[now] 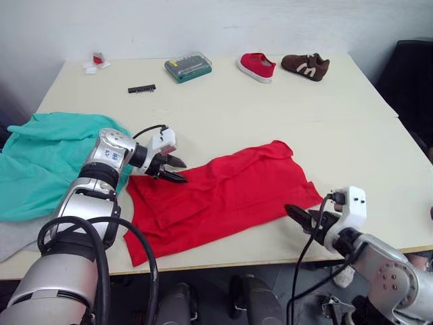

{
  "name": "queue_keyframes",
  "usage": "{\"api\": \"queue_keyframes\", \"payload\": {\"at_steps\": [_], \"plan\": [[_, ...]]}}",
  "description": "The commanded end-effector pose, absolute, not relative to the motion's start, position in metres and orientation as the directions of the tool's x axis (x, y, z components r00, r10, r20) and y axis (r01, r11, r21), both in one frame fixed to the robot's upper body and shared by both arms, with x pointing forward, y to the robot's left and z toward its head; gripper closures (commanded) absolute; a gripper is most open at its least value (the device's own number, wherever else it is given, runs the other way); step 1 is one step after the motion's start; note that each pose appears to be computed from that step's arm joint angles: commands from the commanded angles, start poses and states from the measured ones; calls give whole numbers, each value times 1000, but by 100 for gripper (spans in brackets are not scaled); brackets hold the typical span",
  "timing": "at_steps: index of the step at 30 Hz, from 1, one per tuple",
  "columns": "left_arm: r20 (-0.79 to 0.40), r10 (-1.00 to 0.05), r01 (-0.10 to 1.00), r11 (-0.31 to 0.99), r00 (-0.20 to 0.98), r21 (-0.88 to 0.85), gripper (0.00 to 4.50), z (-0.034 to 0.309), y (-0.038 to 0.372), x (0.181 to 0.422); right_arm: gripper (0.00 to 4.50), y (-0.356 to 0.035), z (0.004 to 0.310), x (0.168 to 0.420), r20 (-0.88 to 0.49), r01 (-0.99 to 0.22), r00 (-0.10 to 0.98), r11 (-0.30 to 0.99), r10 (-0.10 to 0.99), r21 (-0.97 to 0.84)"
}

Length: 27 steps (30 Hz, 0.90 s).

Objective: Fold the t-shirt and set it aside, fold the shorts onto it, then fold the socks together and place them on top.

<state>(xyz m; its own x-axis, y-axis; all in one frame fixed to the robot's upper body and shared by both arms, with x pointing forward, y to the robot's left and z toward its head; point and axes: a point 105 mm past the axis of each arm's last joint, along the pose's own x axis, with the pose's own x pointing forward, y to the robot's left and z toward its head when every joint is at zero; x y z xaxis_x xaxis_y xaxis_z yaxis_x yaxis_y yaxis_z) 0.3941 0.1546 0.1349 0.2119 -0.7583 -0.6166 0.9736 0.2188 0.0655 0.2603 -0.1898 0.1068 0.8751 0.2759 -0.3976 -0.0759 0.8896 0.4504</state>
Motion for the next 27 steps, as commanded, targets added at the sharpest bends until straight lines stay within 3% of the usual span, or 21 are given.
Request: {"api": "queue_keyframes", "payload": {"at_steps": [1,6,14,18,21,27], "plan": [[-625,-747,972,217,227,93,282,141,157,396,0,-191,93,264,-455,-29,847,880,274,475],[-624,-751,973,217,216,76,442,140,158,395,166,-186,93,268,-454,-39,842,872,292,488],[-584,-785,972,230,208,38,450,144,158,393,448,-185,107,278,-429,-103,843,881,323,462],[-553,-813,976,218,181,-2,450,148,158,389,448,-175,115,289,-438,-203,805,879,401,431],[-543,-817,968,248,195,-26,450,147,160,389,448,-180,117,303,-477,-221,785,898,395,380],[-499,-845,958,270,190,-94,450,145,159,373,448,-195,127,352,-493,-260,799,937,345,235]]}}
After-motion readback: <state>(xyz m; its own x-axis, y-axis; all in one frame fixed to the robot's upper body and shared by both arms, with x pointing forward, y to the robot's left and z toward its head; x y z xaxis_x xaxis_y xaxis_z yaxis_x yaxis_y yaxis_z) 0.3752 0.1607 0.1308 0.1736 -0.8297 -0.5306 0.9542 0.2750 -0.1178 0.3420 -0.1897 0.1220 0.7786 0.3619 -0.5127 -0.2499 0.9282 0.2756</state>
